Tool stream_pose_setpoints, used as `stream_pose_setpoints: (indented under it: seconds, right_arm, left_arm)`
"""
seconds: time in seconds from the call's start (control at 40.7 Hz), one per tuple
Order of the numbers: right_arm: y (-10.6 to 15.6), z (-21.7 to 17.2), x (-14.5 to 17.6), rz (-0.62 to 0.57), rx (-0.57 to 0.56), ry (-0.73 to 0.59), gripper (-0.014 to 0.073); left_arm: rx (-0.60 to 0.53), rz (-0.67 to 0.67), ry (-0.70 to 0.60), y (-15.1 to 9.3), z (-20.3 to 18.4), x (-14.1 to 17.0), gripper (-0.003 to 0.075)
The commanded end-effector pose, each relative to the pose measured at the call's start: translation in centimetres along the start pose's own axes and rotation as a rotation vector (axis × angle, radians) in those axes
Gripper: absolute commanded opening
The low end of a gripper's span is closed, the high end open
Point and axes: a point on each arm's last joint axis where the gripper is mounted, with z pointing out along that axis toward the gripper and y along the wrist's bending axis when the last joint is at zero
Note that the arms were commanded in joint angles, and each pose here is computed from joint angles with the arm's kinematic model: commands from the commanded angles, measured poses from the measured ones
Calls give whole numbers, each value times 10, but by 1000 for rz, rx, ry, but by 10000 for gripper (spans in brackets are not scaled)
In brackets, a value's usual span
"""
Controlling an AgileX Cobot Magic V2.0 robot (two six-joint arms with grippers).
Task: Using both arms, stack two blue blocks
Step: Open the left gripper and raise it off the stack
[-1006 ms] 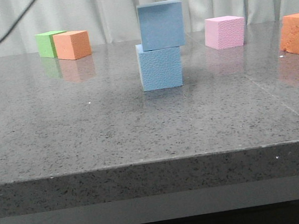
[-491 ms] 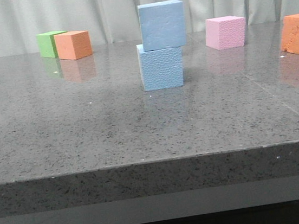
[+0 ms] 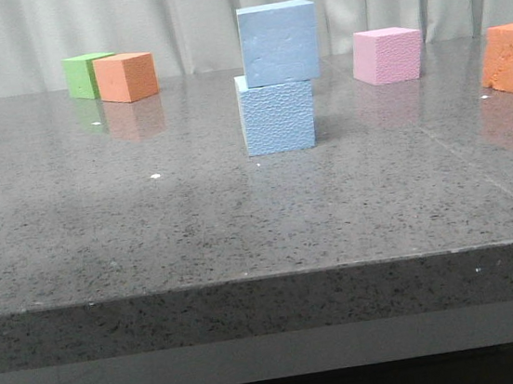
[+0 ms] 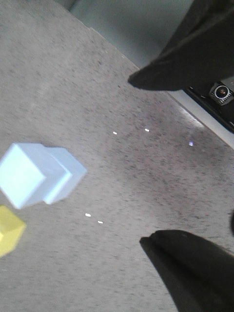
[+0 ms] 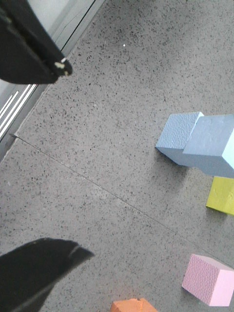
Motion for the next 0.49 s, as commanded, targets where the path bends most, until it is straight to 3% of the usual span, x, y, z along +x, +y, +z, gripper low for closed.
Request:
stream_pose_setpoints:
  seconds: [0.0,0.466]
  right_arm:
    - [-2,-5,-12,-16,19,-89,644]
    - [-2,-5,-12,-16,19,-89,644]
  left_arm:
    - [-51,-45,-105,1,-10,11,566]
    - [-159,-181,-67,5,13,92,566]
